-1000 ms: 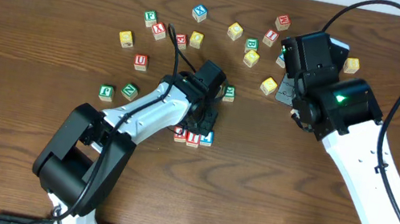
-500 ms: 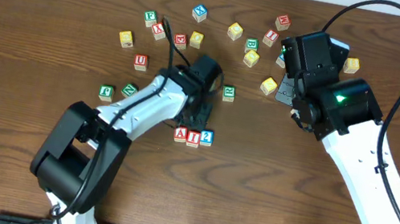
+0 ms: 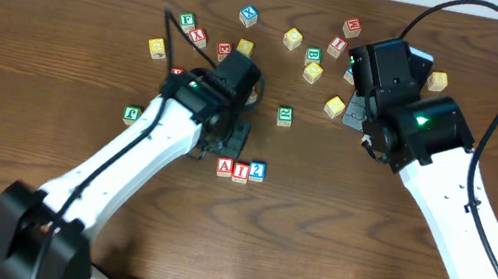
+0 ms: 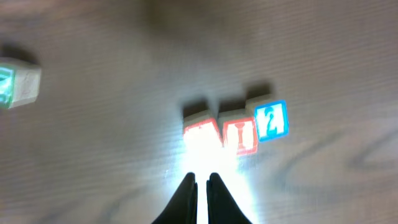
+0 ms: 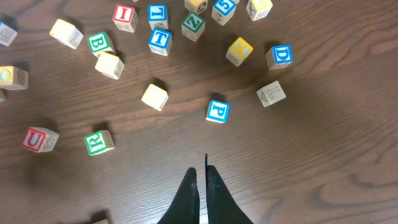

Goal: Spell out AI2

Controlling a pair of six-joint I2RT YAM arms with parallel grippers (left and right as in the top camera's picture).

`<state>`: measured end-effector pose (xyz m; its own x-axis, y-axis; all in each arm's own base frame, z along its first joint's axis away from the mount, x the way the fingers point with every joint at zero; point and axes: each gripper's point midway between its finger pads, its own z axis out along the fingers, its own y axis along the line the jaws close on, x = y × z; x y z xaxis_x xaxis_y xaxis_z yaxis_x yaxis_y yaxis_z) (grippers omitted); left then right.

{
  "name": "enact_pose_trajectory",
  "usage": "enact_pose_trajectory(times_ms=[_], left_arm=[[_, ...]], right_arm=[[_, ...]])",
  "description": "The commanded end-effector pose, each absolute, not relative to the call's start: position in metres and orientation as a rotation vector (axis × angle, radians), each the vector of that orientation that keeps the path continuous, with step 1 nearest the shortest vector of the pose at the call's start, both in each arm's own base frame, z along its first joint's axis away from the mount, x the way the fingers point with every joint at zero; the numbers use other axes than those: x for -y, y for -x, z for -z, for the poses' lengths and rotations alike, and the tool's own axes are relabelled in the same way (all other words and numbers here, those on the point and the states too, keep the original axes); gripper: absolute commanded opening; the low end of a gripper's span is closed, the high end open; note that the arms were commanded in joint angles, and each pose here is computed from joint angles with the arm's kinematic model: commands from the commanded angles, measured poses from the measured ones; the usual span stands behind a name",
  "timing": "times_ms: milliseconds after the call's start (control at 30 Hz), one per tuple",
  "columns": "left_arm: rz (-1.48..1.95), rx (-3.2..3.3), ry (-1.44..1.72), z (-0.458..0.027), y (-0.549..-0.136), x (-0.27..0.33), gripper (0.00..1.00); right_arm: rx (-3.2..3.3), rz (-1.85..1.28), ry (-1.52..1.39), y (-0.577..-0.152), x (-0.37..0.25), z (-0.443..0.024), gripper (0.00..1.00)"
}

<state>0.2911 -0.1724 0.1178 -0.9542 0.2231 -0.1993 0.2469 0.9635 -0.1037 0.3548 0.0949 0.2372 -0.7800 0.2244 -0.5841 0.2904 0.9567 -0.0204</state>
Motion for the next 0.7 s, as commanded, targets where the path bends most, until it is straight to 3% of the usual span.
enact_pose_trajectory(times_ms=[0,233,667], left_arm=[[0.167,-2.943,-0.398,-0.126,-0.278,0.171,0.08],[0.208,-3.023,-0.467,-0.102,-0.245,0.186,0.07],[0.322,-3.048,-0.428,-0.059,-0.227,0.198,0.08]], right_arm=[[-2.49,0.163,-0.36,-0.359,-0.093,-0.239,0.01],[-2.475,0.206,-0.367,-0.36,-0.087,-0.24,0.02],[-2.541,0.193,-0.448,-0.355,-0.064,-0.231,0.02]])
